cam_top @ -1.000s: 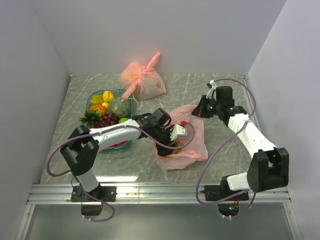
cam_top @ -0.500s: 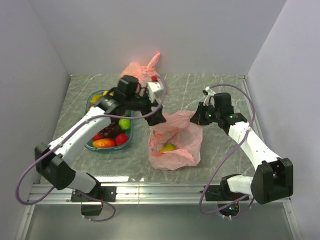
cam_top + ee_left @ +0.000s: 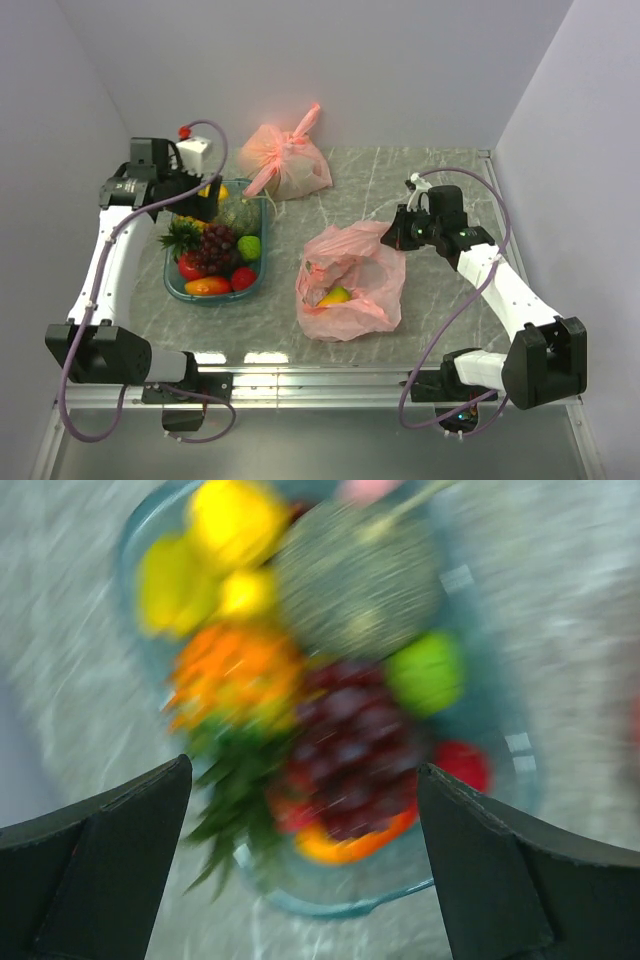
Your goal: Place the fake fruits into the plastic bag and tie a complex knot
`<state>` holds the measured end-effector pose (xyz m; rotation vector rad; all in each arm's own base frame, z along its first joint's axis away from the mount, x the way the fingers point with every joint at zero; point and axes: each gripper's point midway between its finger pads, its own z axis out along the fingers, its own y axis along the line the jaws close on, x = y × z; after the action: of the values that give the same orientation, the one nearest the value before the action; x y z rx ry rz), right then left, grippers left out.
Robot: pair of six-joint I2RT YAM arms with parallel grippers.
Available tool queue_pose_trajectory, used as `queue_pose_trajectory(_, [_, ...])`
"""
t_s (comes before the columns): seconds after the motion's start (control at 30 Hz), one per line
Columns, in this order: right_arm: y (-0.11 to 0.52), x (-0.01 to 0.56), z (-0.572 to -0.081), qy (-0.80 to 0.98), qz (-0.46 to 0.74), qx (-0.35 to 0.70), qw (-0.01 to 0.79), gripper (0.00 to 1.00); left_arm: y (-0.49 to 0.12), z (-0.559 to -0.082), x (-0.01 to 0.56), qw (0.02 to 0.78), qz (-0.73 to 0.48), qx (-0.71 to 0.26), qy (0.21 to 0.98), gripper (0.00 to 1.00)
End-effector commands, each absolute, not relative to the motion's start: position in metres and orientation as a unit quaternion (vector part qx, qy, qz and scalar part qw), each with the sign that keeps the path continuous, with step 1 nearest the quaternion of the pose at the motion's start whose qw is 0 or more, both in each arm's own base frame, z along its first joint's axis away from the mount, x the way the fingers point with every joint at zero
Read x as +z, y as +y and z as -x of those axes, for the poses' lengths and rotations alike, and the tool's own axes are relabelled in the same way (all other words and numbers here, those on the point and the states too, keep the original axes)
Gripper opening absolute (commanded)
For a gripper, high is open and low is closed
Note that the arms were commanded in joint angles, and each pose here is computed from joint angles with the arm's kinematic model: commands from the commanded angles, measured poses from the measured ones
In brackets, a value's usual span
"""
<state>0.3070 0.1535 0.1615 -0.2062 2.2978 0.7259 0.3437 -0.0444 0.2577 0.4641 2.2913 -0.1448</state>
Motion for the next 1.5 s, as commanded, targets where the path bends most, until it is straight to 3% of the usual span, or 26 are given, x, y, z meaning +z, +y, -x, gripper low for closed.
queue_pose_trajectory(0.0, [0.154, 0.168, -0.308, 0.882, 0.091, 0.278, 0.37, 0.0, 0.001, -0.331, 0.243, 0.35, -0.157, 0.025, 0.923, 0.99])
queue_pose_trajectory(0.33, [0.155, 0.167, -0.308, 0.883, 0.092, 0.277, 0.367, 0.0, 0.034, -0.36, 0.204, 0.27, -0.148, 0.047, 0.95, 0.99])
queue_pose_trajectory(0.47, [0.152, 0.166, -0.31, 0.886, 0.088, 0.267, 0.369, 0.0, 0.026, -0.348, 0.179, 0.208, -0.152, 0.002, 0.966, 0.99])
queue_pose_trajectory(0.8, [0.153, 0.164, -0.312, 0.887, 0.089, 0.268, 0.364, 0.0, 0.037, -0.316, 0.138, 0.125, -0.132, 0.013, 0.983, 0.96])
queue_pose_trajectory(0.93, [0.152, 0.166, -0.312, 0.887, 0.09, 0.266, 0.367, 0.0, 0.038, -0.318, 0.131, 0.117, -0.119, 0.015, 0.986, 0.8])
queue_pose_trajectory(1.17, [0.153, 0.166, -0.312, 0.886, 0.091, 0.267, 0.368, 0.0, 0.037, -0.332, 0.164, 0.155, -0.108, 0.017, 0.982, 0.4])
queue_pose_trajectory(1.47, [0.154, 0.165, -0.31, 0.887, 0.094, 0.27, 0.363, 0.0, 0.039, -0.335, 0.214, 0.193, -0.1, 0.029, 0.976, 0.07])
